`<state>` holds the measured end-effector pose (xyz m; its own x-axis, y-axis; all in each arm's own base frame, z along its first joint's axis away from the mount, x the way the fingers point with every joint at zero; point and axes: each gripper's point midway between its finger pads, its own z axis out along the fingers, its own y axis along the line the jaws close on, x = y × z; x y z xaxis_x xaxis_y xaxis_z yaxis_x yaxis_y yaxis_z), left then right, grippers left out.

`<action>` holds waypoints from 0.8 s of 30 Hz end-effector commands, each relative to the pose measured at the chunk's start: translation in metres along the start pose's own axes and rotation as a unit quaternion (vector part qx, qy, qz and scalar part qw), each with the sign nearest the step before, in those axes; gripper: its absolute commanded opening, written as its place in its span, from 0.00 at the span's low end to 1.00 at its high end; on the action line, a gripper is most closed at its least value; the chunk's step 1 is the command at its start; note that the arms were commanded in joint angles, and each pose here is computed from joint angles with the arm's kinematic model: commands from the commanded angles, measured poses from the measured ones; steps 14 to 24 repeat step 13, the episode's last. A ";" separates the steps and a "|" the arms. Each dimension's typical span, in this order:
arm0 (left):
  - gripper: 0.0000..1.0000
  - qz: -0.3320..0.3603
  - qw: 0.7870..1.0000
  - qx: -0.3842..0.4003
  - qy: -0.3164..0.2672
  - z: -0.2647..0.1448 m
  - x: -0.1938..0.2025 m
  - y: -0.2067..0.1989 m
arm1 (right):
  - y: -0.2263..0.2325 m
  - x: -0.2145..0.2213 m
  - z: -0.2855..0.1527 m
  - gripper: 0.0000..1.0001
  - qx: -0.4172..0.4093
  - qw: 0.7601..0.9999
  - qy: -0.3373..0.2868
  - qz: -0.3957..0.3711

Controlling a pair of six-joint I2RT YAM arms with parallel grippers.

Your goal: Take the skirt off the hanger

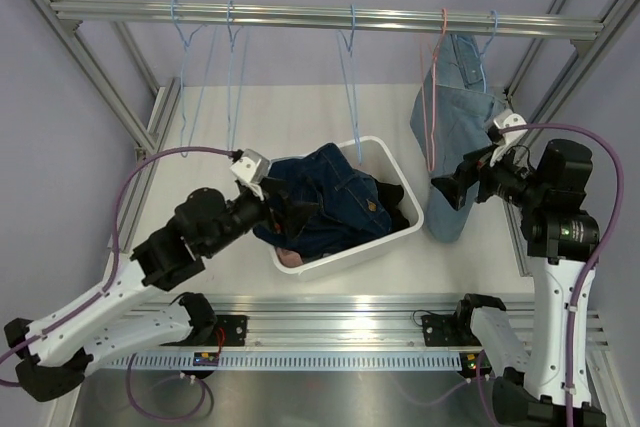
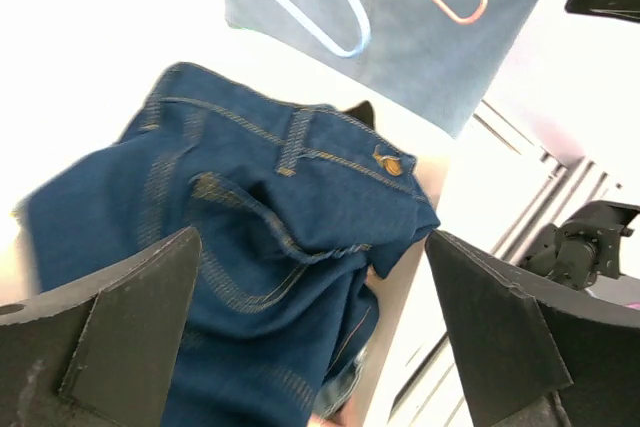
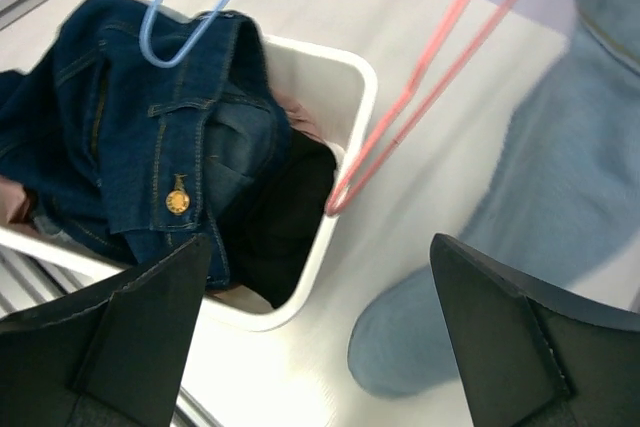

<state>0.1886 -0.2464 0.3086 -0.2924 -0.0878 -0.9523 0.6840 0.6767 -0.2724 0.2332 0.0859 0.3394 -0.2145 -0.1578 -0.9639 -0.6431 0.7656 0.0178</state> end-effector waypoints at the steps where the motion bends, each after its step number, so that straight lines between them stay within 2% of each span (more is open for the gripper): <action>1: 0.99 0.028 0.998 -0.049 -0.020 -0.034 -0.012 0.022 | -0.025 0.012 -0.015 0.99 0.118 0.989 0.032 0.085; 2: 0.99 0.034 0.997 -0.069 -0.007 -0.041 -0.002 0.032 | -0.042 0.014 -0.021 0.99 0.182 0.976 0.025 0.120; 5: 0.99 0.023 0.993 -0.114 -0.021 -0.068 0.002 0.052 | -0.061 0.018 -0.040 0.99 0.274 0.951 0.010 0.146; 8: 0.99 0.004 0.989 -0.135 -0.055 -0.093 -0.002 0.064 | -0.068 0.024 -0.055 0.99 0.326 0.934 -0.003 0.150; 12: 0.99 -0.008 0.986 -0.144 -0.084 -0.110 -0.002 0.071 | -0.064 0.027 -0.063 1.00 0.337 0.930 -0.024 0.146; 24: 0.99 -0.008 0.986 -0.145 -0.086 -0.112 -0.003 0.072 | -0.063 0.027 -0.064 1.00 0.339 0.929 -0.027 0.147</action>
